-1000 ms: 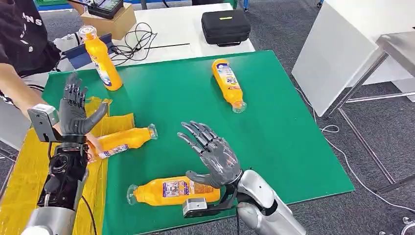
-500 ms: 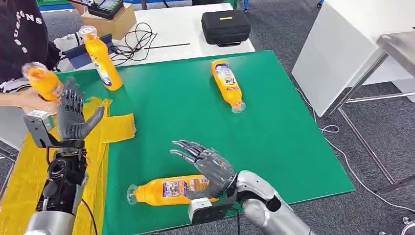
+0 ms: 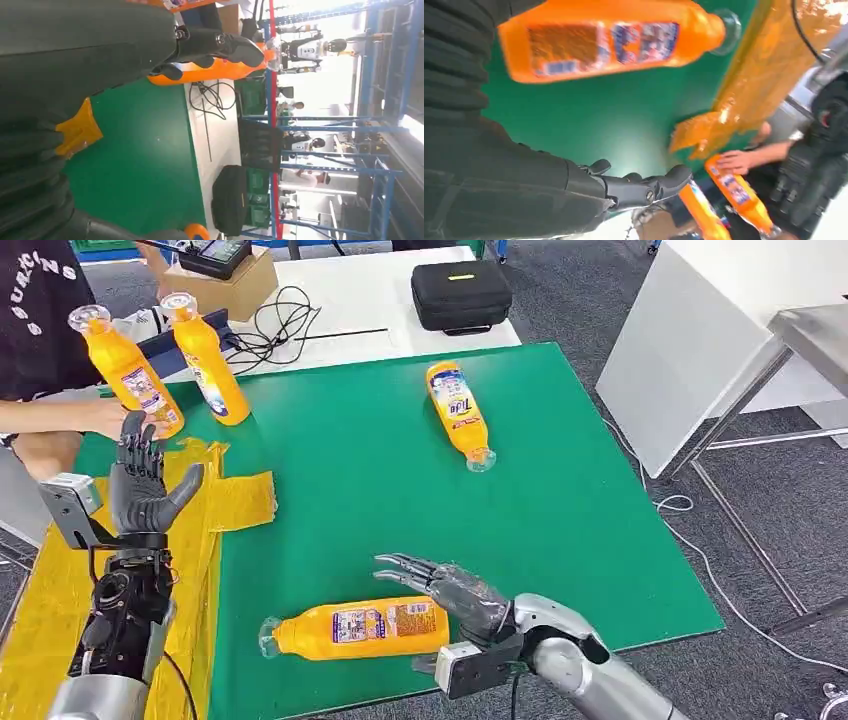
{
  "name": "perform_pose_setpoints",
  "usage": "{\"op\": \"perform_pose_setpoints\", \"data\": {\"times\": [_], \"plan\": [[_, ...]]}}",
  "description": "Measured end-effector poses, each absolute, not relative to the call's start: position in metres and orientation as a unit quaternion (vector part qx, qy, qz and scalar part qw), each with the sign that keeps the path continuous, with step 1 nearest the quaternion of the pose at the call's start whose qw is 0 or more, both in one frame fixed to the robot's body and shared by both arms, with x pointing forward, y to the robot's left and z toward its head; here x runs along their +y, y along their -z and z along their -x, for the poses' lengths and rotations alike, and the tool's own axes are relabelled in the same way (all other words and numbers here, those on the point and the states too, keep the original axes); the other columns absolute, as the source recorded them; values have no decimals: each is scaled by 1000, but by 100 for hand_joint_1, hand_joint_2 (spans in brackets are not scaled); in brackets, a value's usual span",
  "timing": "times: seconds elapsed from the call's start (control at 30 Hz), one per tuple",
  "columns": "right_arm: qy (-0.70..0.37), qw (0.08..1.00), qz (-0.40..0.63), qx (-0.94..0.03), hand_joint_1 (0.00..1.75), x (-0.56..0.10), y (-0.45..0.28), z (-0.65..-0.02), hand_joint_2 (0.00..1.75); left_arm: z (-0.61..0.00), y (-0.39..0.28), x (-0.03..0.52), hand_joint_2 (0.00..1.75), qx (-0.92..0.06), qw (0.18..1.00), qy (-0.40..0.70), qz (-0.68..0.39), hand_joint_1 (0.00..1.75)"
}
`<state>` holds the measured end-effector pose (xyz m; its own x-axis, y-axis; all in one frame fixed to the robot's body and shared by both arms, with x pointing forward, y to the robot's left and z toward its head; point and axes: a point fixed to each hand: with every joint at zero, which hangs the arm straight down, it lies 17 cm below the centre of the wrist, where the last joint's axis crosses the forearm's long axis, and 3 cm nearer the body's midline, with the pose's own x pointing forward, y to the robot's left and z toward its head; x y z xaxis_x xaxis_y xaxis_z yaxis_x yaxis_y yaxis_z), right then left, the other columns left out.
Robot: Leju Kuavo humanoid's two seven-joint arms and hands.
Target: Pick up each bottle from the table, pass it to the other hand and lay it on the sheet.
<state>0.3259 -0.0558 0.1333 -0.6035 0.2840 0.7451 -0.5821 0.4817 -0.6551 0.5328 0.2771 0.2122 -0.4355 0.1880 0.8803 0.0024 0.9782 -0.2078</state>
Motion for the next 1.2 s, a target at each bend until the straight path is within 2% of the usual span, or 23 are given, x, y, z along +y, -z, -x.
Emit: {"op": "perform_pose_setpoints", "data": {"times": [0.53, 1.0, 1.2], "plan": [[-577, 449, 12, -682, 0, -100, -83, -325, 175, -538, -209, 278, 175, -839, 531, -97, 64, 0], [-593, 445, 45, -669, 0, -95, -75, -344, 175, -538, -207, 278, 175, -838, 534, -98, 65, 0], [-602, 433, 108, -662, 0, -83, -70, -368, 175, -537, -205, 275, 175, -836, 537, -98, 65, 0]]}}
